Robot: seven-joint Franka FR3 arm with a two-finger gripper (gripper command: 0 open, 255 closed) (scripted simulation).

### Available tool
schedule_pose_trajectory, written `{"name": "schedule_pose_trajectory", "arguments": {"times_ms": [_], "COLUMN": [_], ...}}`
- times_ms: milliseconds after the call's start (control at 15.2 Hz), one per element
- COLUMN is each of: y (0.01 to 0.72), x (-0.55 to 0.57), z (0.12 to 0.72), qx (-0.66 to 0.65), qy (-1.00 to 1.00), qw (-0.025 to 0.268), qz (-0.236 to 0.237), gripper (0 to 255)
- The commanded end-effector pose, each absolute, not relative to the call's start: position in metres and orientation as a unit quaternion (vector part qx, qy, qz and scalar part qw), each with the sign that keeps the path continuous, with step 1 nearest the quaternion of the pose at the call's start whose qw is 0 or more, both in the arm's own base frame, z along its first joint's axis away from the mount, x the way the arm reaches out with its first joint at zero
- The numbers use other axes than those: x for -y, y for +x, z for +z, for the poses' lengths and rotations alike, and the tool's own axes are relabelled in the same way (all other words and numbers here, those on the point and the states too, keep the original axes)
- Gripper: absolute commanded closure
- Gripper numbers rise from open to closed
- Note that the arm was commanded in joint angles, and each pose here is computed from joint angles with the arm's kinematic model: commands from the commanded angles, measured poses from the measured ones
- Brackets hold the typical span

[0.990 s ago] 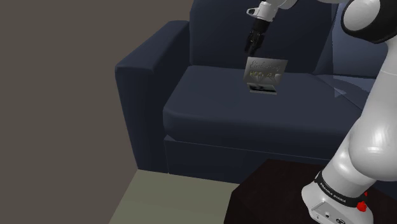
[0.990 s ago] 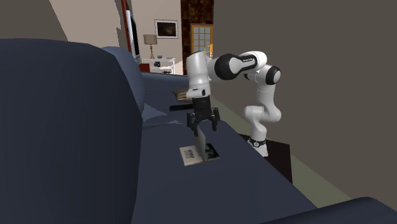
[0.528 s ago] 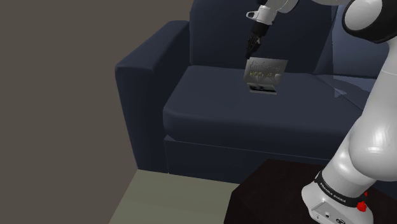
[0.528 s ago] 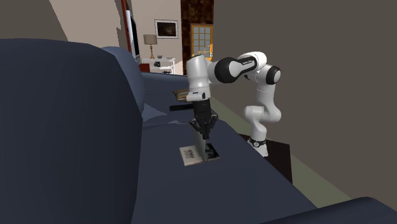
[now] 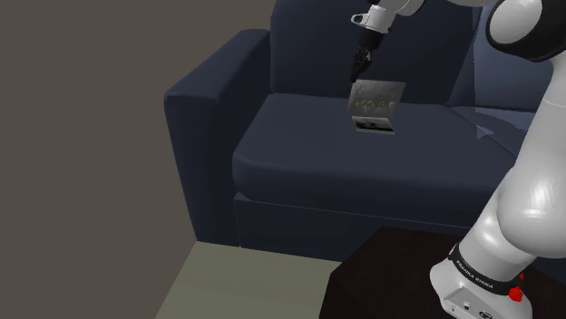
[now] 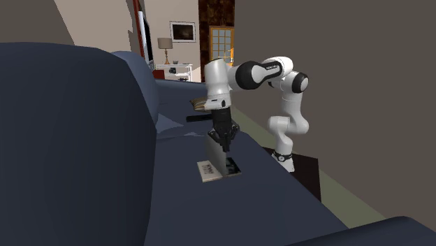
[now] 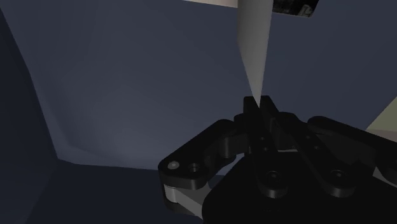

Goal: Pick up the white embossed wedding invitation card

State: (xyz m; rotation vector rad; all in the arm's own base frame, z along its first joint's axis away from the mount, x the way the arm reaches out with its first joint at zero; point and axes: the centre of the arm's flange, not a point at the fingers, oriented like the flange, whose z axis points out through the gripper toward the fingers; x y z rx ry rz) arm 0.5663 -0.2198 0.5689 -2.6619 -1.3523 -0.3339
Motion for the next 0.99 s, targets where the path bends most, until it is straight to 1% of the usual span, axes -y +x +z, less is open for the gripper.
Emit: {"name": "schedule_pose_trajectory", "arguments": {"times_ms": [0, 792, 924], "y": [0.566, 0.566, 0.566], "x": [0.220, 0.220, 0.220], "z": [0.578, 0.641, 0.642], "qx": [0.449, 0.449, 0.449], "qy": [-0.884, -0.884, -0.884], "qw": [0.069, 0.069, 0.069], "qz": [-0.111, -0.111, -0.111], "gripper": [255, 255, 255]}}
